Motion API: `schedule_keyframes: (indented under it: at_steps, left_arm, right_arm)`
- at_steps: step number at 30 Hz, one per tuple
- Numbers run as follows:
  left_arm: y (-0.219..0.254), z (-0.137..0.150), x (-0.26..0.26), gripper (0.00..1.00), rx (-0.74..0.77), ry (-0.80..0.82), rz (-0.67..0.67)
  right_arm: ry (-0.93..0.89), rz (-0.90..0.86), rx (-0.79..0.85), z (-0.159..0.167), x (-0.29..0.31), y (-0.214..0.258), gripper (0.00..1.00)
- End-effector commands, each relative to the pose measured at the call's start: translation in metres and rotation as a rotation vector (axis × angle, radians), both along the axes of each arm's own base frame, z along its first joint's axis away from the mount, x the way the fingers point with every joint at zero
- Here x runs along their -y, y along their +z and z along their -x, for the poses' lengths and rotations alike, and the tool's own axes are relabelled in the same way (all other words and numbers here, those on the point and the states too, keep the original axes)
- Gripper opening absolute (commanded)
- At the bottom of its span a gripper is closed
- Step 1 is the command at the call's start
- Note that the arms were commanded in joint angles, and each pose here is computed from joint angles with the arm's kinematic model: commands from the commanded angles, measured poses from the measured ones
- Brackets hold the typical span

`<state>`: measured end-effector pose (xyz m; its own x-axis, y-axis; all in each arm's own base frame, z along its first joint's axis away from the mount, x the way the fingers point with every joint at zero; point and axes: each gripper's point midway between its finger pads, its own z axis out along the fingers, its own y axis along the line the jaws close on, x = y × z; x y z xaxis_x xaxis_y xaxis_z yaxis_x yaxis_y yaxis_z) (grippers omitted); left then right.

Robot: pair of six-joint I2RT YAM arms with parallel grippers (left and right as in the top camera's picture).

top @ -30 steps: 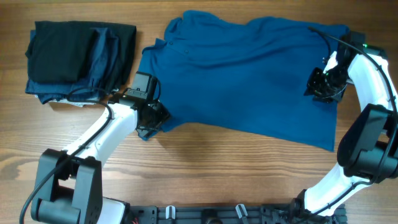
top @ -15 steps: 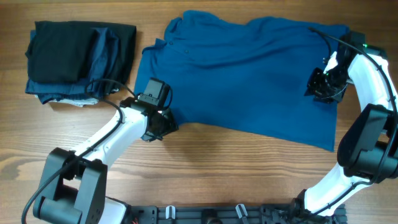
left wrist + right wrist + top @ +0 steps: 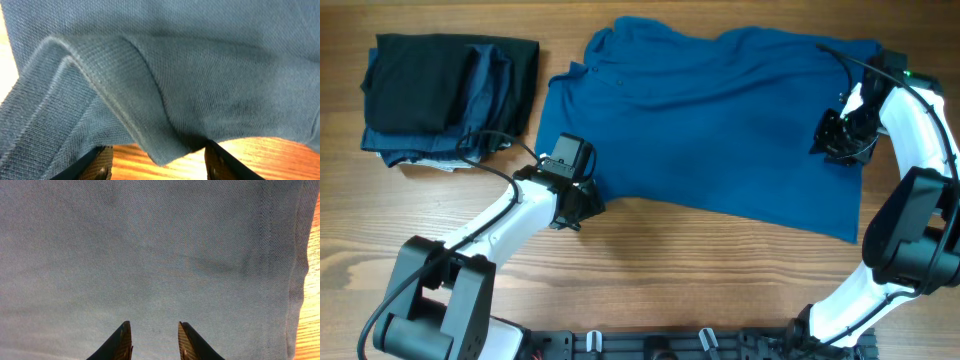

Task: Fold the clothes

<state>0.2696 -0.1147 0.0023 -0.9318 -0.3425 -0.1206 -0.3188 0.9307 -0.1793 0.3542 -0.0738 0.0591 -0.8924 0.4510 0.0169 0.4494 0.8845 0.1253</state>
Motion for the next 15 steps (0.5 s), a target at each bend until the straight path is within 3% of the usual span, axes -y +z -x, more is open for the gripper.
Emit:
schedule_keyframes:
  at_steps: [1,8,11,15]
  left_arm:
    - [-0.0017,-0.0020,-0.0090,0.61,0.021,-0.006,-0.051]
    - [0.0001,-0.0086,-0.0070,0.69,0.055,-0.054,-0.053]
    - [0.0002,-0.0088,-0.0069,0.80,0.056,-0.054,-0.053]
    - [0.0003,-0.0085,-0.0056,0.84,0.054,-0.055,-0.045]
  right_arm:
    - [-0.009,0.010,-0.030,0.0039,0.0025,-0.0081,0.31]
    - [-0.009,0.010,-0.029,0.0036,0.0025,-0.0081,0.31]
    - [-0.009,0.010,-0.030,0.0040,0.0024,-0.0081,0.31]
    - [-0.009,0.011,-0.026,0.0031,0.0026,-0.0081,0.31]
